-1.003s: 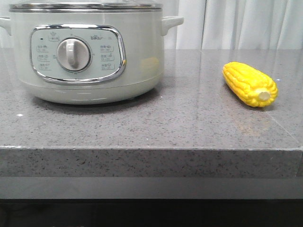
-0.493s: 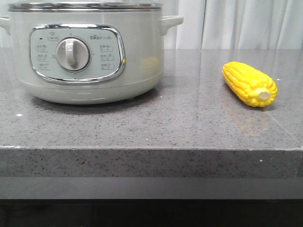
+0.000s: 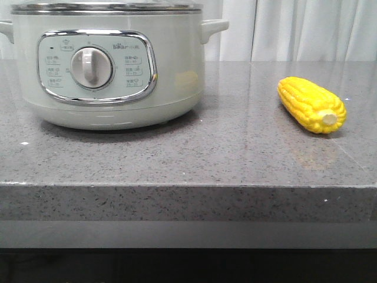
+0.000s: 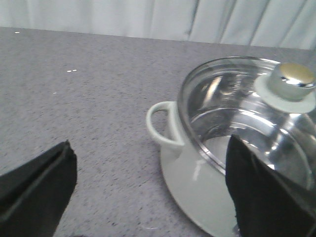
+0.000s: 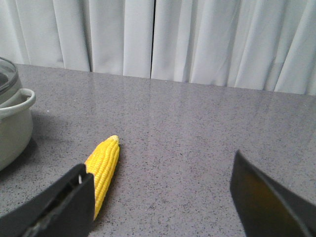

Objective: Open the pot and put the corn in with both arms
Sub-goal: 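Grasp the lid knob with the left gripper and lift the lid off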

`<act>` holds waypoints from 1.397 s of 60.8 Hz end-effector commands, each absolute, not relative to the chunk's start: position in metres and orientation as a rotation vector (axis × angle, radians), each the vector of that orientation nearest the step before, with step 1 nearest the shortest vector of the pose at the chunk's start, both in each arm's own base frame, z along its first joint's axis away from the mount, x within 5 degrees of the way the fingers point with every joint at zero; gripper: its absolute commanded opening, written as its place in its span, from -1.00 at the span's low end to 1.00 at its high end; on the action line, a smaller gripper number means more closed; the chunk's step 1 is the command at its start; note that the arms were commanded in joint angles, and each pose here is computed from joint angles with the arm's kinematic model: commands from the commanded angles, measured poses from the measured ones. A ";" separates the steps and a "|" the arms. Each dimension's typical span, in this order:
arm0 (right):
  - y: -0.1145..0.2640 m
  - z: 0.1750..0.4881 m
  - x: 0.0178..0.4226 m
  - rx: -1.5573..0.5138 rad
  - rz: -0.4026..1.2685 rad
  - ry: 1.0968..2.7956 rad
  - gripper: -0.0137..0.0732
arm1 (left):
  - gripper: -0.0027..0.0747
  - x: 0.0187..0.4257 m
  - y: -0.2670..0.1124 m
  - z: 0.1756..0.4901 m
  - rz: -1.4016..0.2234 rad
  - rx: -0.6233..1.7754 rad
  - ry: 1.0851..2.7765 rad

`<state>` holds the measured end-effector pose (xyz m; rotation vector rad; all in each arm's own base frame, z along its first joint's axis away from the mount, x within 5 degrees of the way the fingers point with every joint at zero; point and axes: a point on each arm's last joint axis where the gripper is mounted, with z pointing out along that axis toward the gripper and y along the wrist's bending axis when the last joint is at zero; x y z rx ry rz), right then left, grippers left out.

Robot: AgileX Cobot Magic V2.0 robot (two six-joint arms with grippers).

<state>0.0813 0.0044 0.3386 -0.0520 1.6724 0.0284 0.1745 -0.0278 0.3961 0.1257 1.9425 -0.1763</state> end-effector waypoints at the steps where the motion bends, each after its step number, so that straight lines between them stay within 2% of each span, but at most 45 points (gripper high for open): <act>1: 0.003 0.357 0.082 -0.049 0.005 1.569 0.65 | 0.61 0.195 -0.045 0.426 -0.236 0.187 1.893; 11: 0.003 0.357 0.082 -0.049 0.005 1.569 0.65 | 0.61 0.242 -0.082 0.445 -0.306 0.313 1.972; 28: 0.003 0.357 0.082 -0.049 0.005 1.569 0.65 | 0.61 0.298 -0.136 0.454 -0.369 0.456 2.053; 47: 0.004 0.357 0.082 -0.054 0.010 1.569 0.65 | 0.55 0.337 -0.156 0.440 -0.351 0.488 2.113; 58: 0.004 0.357 0.082 -0.054 0.010 1.569 0.65 | 0.40 0.336 -0.157 0.438 -0.351 0.497 2.133; 85: 0.004 0.357 0.082 -0.054 0.010 1.569 0.65 | -0.25 0.334 -0.156 0.435 -0.347 0.509 2.169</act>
